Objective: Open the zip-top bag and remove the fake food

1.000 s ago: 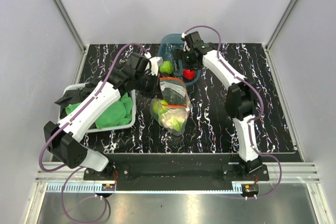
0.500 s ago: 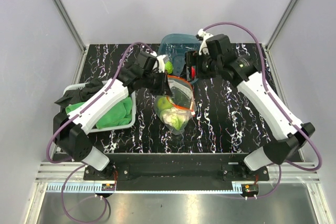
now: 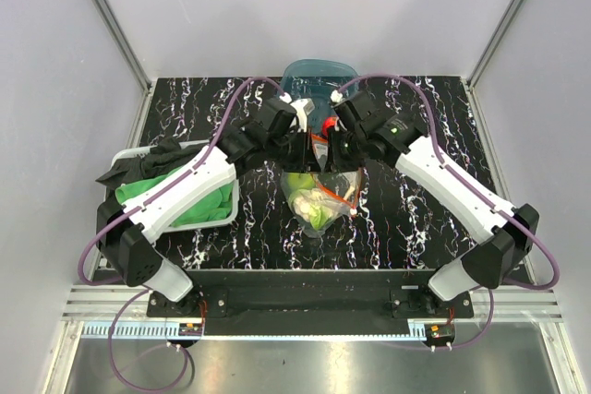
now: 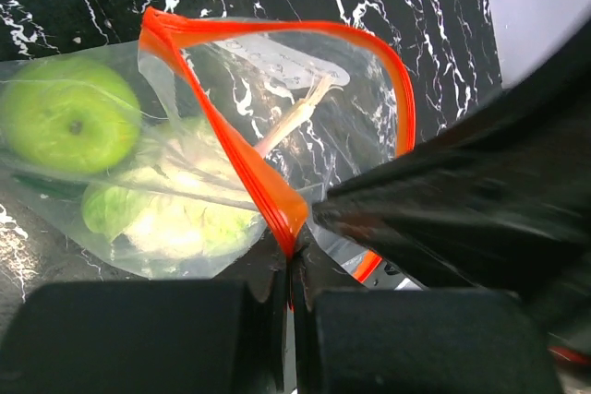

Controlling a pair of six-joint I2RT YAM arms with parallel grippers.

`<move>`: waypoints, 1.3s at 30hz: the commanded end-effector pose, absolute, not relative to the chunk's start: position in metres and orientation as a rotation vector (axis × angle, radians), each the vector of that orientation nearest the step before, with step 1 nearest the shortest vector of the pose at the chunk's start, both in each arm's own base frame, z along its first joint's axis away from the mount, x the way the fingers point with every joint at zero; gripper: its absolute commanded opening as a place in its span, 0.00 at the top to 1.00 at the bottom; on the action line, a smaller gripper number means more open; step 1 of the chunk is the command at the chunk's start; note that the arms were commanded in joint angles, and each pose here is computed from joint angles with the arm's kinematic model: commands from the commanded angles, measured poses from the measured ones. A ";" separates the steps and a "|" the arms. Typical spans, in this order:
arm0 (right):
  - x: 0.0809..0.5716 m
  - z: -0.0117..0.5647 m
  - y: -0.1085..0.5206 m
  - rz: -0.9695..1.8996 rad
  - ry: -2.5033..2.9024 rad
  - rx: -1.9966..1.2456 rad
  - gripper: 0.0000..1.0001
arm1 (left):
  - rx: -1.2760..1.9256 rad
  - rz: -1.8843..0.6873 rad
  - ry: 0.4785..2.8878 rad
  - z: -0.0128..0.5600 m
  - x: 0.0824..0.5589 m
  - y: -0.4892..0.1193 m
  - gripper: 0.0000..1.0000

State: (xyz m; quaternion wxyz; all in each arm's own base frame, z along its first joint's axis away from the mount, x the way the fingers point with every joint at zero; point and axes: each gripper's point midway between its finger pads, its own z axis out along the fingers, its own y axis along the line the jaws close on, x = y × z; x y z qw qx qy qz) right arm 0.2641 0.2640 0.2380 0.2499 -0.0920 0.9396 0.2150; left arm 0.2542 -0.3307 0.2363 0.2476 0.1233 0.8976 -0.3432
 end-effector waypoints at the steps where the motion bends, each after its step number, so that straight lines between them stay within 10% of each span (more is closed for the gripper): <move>1: 0.263 0.214 0.249 0.497 2.605 -0.146 0.85 | 0.305 -1.014 2.289 0.282 0.264 -0.340 1.00; 23: 0.274 0.132 0.199 0.096 2.762 0.018 0.81 | 0.328 -1.052 2.311 0.272 0.251 -0.347 1.00; 39: 0.278 0.111 0.181 0.030 2.780 0.076 0.61 | 0.324 -1.036 2.305 0.273 0.251 -0.344 1.00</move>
